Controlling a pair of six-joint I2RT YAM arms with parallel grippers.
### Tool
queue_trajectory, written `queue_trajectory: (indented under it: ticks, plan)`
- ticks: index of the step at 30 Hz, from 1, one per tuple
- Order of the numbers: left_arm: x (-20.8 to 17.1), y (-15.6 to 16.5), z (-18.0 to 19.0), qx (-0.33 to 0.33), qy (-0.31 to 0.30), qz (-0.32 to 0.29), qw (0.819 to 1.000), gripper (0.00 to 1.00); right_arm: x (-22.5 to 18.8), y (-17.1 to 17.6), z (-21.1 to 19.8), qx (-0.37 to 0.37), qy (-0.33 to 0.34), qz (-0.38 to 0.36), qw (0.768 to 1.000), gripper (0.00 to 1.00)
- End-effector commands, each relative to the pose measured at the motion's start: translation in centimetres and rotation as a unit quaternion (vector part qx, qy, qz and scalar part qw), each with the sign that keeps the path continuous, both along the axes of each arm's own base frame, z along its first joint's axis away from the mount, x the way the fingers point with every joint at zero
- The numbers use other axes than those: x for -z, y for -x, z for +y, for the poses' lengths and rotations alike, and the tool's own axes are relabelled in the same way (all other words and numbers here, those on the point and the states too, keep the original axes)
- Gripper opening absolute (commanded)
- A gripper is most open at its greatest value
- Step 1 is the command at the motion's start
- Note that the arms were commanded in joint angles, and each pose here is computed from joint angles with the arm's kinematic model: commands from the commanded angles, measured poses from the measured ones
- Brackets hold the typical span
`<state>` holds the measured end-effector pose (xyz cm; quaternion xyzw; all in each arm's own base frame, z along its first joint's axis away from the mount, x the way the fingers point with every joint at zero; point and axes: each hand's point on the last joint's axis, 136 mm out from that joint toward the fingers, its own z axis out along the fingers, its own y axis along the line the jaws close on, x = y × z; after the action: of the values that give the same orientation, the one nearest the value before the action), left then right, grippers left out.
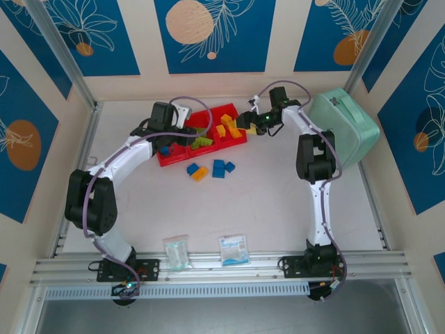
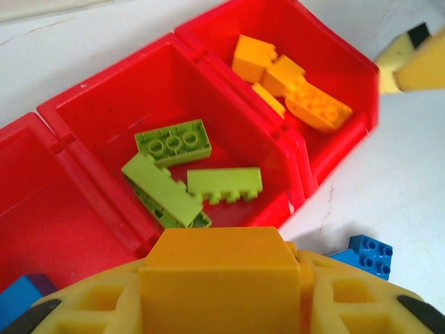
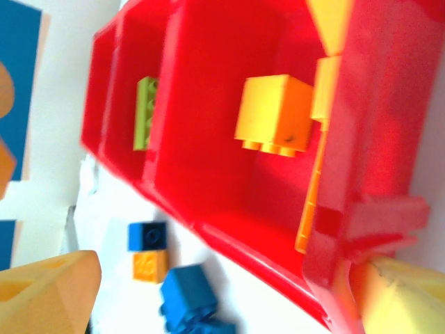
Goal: Sort the legos into containers by color
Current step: Rotate the container at the top-center of the table, then place the lego in the container.
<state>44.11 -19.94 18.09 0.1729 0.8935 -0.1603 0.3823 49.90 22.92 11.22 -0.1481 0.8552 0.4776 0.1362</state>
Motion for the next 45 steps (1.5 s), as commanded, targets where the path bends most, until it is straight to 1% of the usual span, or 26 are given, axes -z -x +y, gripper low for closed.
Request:
queue_trajectory:
  ticks: [1,7,10,14,16,19,21,24,25,26,28,30,33,35,38,39,40,43,45]
  plan:
    - [-0.7,0.1,-0.1,-0.01,-0.006,-0.003,1.0,0.0,-3.6,3.3,1.9,-0.027,-0.033,-0.016,0.999,0.92]
    - [0.1,0.4,-0.8,0.006,-0.028,0.011,1.0,0.0,-3.0,8.9,2.1,-0.002,-0.009,0.013,1.0,0.91]
    - [0.7,0.5,-2.5,0.034,-0.047,0.023,0.998,0.0,-2.8,10.3,0.6,0.059,0.045,0.006,0.997,0.92]
    - [2.4,0.2,-5.4,0.064,-0.076,0.041,0.994,0.0,-4.3,10.4,-4.0,0.185,0.117,-0.026,0.975,0.93]
    - [3.2,-0.2,-6.7,0.074,-0.084,0.051,0.992,0.0,-5.7,10.8,-6.0,0.225,0.146,-0.055,0.962,0.94]
    - [4.7,-0.8,-8.8,0.088,-0.098,0.068,0.989,0.0,-7.9,12.0,-7.8,0.254,0.167,-0.096,0.948,0.95]
    - [5.5,-1.3,-10.0,0.091,-0.109,0.077,0.987,0.0,-9.3,13.3,-8.6,0.26,0.169,-0.114,0.944,0.95]
    - [6.6,-2.2,-11.2,0.085,-0.124,0.086,0.985,0.06,-10.4,15.3,-9.1,0.261,0.169,-0.124,0.942,0.95]
    - [7.0,-2.5,-11.3,0.078,-0.128,0.088,0.985,0.1,-10.8,16.0,-9.2,0.261,0.168,-0.127,0.942,0.95]
    - [7.2,-2.9,-11.2,0.065,-0.131,0.09,0.985,0.2,-11.1,16.8,-9.2,0.26,0.167,-0.128,0.942,0.95]
    - [7.1,-3.5,-10.9,0.045,-0.132,0.088,0.986,0.3,-11.7,18.2,-9.2,0.257,0.162,-0.133,0.943,0.95]
    - [6.6,-3.8,-10.3,0.018,-0.128,0.081,0.988,0.5,-12.2,19.8,-9.1,0.25,0.16,-0.138,0.945,0.96]
    - [4.7,-3.3,-9.9,0.002,-0.11,0.063,0.992,0.71,-12.5,21.8,-8.8,0.236,0.163,-0.141,0.947,0.97]
    - [3.9,-2.6,-9.3,-0.007,-0.099,0.057,0.993,0.8,-12.4,23.1,-8.4,0.223,0.166,-0.137,0.951,0.97]
    - [2.9,-1.0,-8.3,-0.013,-0.09,0.052,0.995,0.89,-11.8,24.8,-7.4,0.196,0.164,-0.121,0.959,0.97]
    - [2.8,-0.1,-7.8,-0.017,-0.089,0.052,0.995,0.94,-11.4,25.3,-6.9,0.187,0.166,-0.111,0.962,0.97]
    - [2.6,0.5,-7.3,-0.02,-0.087,0.05,0.995,0.97,-11.0,25.5,-6.4,0.183,0.168,-0.099,0.963,0.97]
    - [2.6,3.2,-4.7,-0.051,-0.079,0.045,0.995,1.0,-8.6,26.1,-4.6,0.182,0.197,-0.056,0.962,0.96]
    - [2.6,5.4,-2.4,-0.081,-0.074,0.039,0.993,0.99,-6.0,25.9,-3.6,0.197,0.244,-0.022,0.949,0.99]
